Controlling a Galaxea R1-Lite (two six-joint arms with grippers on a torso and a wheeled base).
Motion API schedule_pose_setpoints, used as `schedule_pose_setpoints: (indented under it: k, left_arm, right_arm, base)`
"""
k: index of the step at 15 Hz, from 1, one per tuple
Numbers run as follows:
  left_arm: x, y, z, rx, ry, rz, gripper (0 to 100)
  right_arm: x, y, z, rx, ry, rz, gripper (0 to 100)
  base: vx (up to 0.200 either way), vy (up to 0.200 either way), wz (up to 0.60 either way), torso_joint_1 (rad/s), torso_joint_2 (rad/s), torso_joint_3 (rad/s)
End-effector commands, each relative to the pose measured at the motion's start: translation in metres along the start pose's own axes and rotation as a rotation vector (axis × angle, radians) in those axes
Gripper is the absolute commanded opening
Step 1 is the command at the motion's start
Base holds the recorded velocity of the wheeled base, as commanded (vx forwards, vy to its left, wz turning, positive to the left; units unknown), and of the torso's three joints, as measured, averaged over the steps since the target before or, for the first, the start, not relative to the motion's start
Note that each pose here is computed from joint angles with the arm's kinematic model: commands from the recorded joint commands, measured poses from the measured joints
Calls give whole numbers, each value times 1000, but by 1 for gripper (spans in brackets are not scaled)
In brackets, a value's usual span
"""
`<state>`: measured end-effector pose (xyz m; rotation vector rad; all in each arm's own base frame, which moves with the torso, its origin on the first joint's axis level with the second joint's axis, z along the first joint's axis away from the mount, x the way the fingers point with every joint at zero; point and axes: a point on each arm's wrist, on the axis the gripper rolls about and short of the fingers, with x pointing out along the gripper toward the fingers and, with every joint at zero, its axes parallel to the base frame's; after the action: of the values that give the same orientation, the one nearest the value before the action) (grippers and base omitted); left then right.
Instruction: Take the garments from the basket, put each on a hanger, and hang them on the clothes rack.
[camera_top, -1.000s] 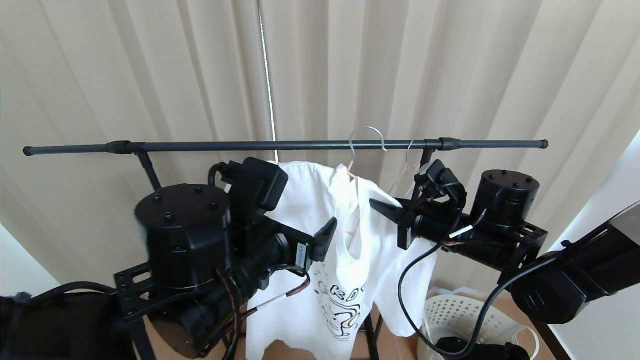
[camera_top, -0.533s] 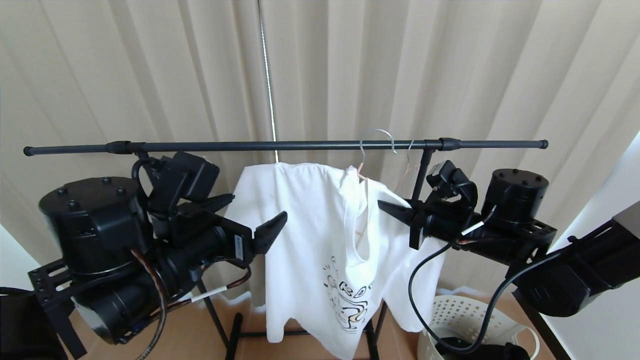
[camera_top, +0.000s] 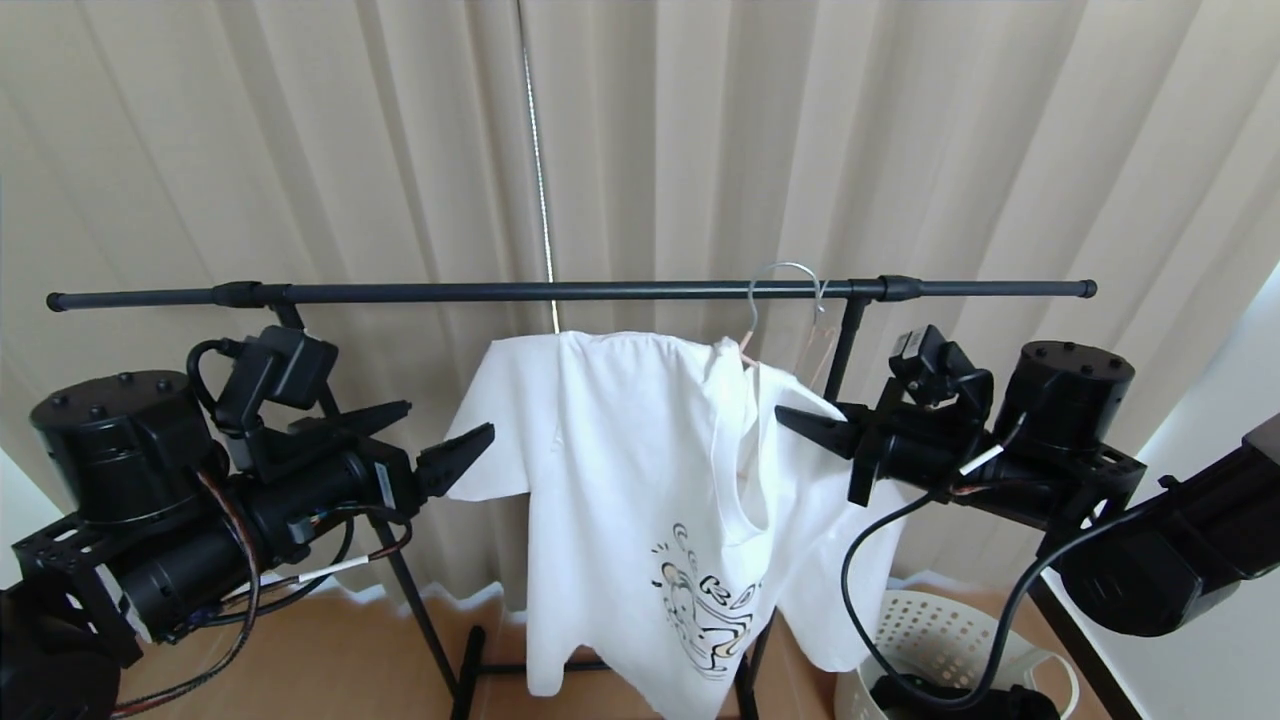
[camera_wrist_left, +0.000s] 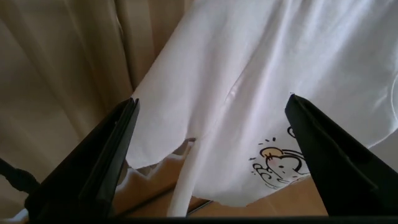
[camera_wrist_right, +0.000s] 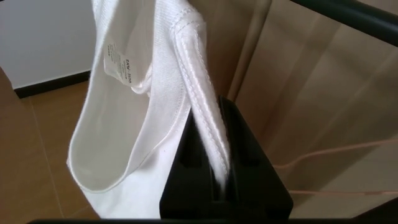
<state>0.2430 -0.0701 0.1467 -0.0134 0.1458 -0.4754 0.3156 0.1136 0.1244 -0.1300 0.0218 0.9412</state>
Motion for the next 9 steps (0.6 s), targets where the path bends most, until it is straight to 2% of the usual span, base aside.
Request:
schedule_pose_setpoints:
  k: [1,4,9]
  left_arm:
    - [4,8,-28,-18,56,16,100]
    - [6,11,-28,-4,-5,1,100]
    - [11,18,-29,-9,-5,27,100]
  right_arm:
    - [-2,1,-2,3,5,1,0]
    - [-3,3,0,-7,-2,21,0]
    - [-12,9,8,-30,-34,34,0]
  base:
    - [0,0,0,0,0,0]
    - [0,0,0,0,0,0]
    - [0,0,0,0,0,0]
